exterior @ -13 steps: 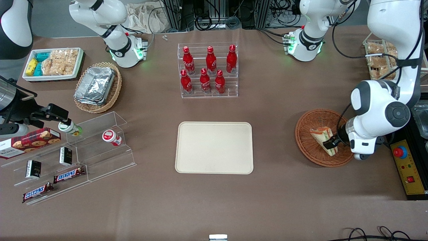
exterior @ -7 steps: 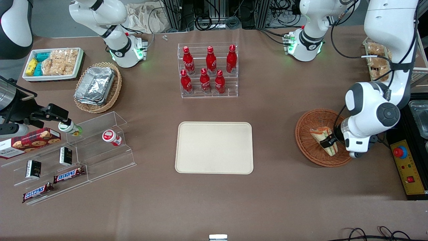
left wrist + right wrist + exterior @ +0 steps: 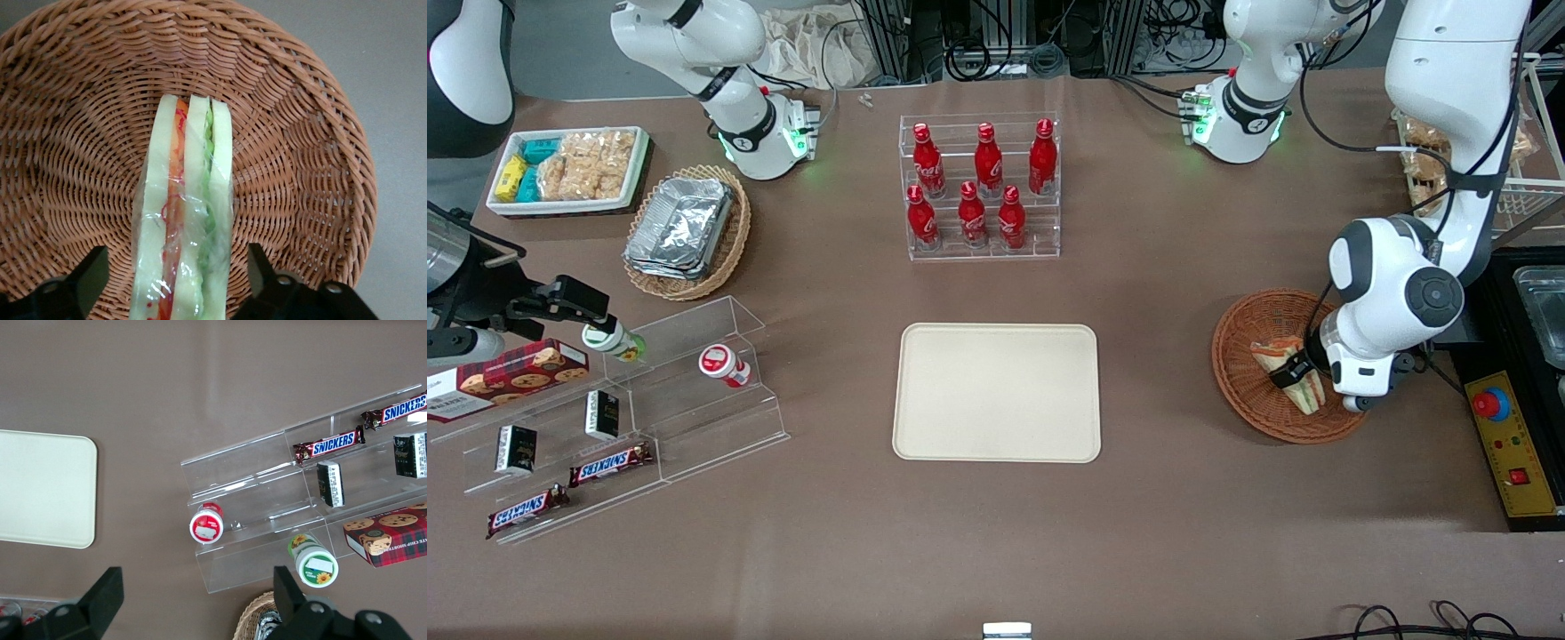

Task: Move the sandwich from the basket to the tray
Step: 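Close the left gripper on the sandwich's upright edge, then lift the sandwich out of the basket toward the cream tray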

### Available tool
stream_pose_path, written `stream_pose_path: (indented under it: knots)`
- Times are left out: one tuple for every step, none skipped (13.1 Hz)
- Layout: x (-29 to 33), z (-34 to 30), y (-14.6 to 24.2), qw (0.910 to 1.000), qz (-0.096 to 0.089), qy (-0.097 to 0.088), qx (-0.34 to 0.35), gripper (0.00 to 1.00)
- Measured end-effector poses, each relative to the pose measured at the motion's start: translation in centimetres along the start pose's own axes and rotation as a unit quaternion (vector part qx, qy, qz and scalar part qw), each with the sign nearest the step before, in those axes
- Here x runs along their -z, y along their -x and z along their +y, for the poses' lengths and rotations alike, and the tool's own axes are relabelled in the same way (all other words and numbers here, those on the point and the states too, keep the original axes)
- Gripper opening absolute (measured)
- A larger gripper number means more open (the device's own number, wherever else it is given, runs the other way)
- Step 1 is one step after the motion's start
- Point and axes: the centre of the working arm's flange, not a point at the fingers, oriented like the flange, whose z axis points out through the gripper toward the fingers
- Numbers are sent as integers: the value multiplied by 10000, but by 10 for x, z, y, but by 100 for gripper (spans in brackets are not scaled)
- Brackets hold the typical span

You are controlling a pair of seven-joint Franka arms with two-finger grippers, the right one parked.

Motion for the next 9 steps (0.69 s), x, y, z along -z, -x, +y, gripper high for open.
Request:
stream_pose_path:
  knots:
    - [0, 0, 0, 10000, 9, 8, -4, 75]
    - [1, 1, 0, 10000, 20, 18, -9, 63]
    - [2, 2, -1, 10000, 32, 27, -12, 51]
    - [5, 2, -1, 10000, 55, 46, -17, 41]
    - [11, 3, -3, 9999, 101, 82, -18, 36]
    - [21, 5, -6, 9998, 149, 118, -16, 33]
    - [35, 5, -9, 9999, 120, 90, -54, 31]
    - [55, 6, -12, 9999, 29, 13, -137, 30]
    - [80, 7, -16, 9997, -78, -71, -233, 28]
